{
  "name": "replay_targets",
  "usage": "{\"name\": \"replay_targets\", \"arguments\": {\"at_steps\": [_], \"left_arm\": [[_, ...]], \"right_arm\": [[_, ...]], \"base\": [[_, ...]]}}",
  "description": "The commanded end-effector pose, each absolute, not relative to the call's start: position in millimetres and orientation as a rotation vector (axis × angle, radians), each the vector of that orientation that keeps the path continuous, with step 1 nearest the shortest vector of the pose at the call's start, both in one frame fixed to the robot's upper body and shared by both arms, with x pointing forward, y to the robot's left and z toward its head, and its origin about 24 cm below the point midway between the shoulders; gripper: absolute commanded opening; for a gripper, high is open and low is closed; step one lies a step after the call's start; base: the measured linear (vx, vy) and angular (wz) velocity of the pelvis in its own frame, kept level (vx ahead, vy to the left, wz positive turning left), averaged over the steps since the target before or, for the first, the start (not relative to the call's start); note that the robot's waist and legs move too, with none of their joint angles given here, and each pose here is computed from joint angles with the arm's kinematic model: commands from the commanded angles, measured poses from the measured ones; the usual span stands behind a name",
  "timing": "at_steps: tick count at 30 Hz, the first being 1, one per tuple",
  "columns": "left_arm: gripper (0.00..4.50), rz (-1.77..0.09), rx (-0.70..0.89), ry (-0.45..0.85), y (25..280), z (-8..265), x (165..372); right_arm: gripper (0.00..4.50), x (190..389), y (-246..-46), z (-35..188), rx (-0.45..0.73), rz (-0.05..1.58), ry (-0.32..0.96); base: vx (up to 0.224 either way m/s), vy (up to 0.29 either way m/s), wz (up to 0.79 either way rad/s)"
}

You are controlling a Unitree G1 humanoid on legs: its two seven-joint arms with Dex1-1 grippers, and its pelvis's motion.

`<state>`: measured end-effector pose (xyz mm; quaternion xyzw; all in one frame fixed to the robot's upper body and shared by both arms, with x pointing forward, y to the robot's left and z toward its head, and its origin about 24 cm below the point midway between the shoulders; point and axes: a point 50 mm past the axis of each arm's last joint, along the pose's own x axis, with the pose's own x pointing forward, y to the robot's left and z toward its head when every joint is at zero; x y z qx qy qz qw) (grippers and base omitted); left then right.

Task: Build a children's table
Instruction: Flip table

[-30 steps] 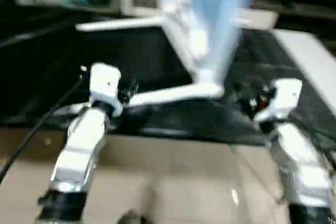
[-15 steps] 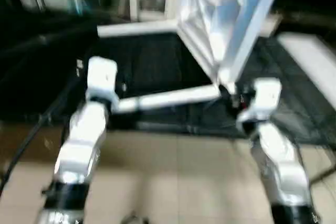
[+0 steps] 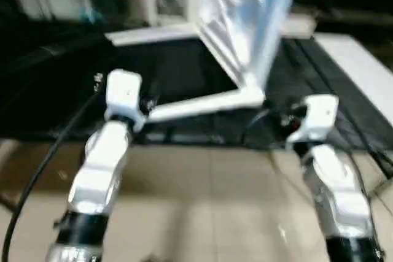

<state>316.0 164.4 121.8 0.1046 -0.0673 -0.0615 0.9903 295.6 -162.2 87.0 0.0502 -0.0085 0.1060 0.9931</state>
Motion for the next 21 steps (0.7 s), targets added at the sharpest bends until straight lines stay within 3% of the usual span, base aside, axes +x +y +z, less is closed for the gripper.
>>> {"name": "replay_targets", "arguments": {"at_steps": [1,11,14,15,16,18,21], "left_arm": [[3.1,-0.136,0.212,-0.129,161.0,121.6,317.8],[3.1,-0.26,0.192,-0.116,151.3,117.2,312.2],[3.1,-0.619,0.169,-0.036,133.9,102.9,294.4],[3.1,-0.619,0.169,-0.036,133.9,102.9,294.4],[3.1,-0.853,0.131,0.0,128.0,98.6,277.5],[3.1,-1.019,0.079,0.056,126.1,95.6,265.7],[3.1,-1.064,0.06,0.083,126.1,94.1,262.6]], "right_arm": [[2.54,295.6,-167.3,89.5,0.074,0.217,-0.022],[2.54,294.2,-159.3,87.2,0.038,0.343,-0.001],[2.54,287.6,-156.3,86.5,0.042,0.476,0.013],[2.54,287.6,-156.3,86.5,0.042,0.476,0.013],[2.54,282.8,-156.6,88.1,0.083,0.546,0.023],[2.54,277.7,-156.6,91.1,0.12,0.622,0.025],[2.54,276.0,-156.6,92.0,0.122,0.648,0.024]], "base": [[0.184,0.033,0.13],[0.2,-0.027,0.03],[0.116,0.048,0.02],[0.0,0.0,0.0],[0.066,0.092,-0.02],[0.024,0.103,0.0],[0.0,0.0,0.0]]}}
